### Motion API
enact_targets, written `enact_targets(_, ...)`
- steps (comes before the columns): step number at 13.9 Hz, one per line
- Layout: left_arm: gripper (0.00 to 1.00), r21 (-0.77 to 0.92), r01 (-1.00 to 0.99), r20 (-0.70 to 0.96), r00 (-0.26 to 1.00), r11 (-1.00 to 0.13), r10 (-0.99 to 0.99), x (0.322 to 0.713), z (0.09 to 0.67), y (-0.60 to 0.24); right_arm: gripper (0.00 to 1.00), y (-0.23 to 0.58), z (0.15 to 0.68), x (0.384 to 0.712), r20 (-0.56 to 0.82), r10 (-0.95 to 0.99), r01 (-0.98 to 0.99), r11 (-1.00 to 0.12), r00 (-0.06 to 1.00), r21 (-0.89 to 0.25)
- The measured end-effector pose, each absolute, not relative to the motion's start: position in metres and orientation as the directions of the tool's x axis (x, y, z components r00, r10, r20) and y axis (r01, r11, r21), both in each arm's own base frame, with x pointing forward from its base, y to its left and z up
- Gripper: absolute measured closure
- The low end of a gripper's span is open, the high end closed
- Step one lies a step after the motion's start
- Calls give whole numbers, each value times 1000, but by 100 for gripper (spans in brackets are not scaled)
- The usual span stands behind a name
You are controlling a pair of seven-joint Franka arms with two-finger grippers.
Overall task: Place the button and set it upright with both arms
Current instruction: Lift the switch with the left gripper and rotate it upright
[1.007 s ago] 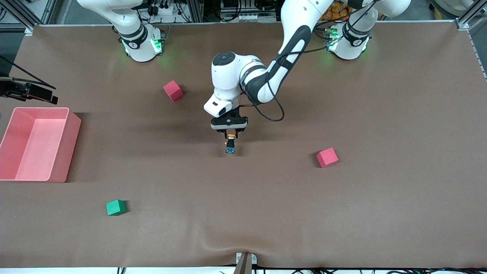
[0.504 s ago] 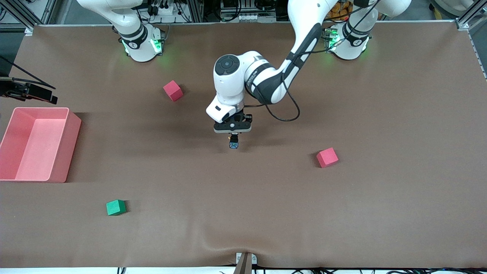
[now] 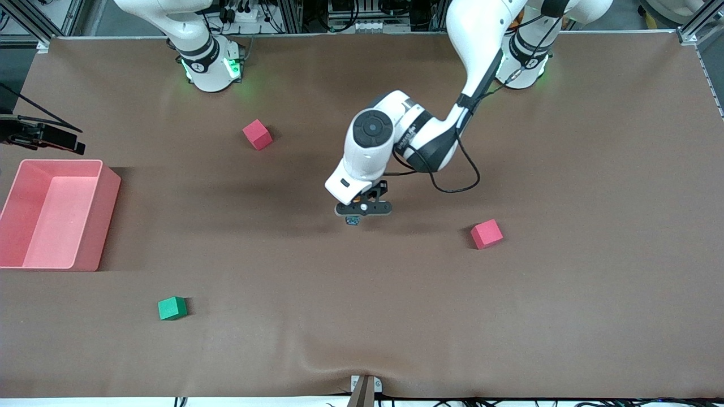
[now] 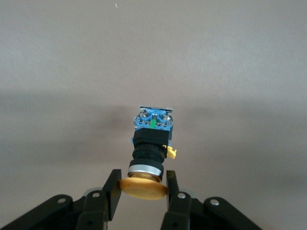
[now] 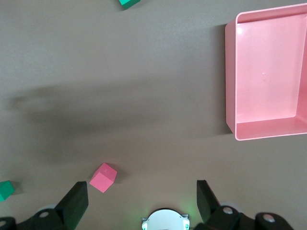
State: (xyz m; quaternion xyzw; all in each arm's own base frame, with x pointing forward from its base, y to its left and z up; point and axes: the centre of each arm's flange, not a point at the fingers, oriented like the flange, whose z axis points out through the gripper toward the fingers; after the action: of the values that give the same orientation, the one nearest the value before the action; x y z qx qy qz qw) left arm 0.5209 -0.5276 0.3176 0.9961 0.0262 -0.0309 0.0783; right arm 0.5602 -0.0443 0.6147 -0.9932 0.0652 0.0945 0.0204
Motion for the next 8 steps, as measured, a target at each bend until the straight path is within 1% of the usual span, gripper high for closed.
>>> enact_targets(4, 58, 137, 67, -198, 979, -988, 39, 511, 309, -530, 0, -44, 615, 560, -190, -126, -133, -991, 974, -28)
enact_targets(6, 58, 156, 49, -267, 964, -986, 6, 507, 307, -528, 0, -44, 615, 560, -190, -126, -133, -991, 974, -28)
enact_targets(8, 58, 139, 25, -320, 947, -990, -21, 504, 302, -525, 0, -44, 615, 560, -190, -126, -133, -991, 974, -28)
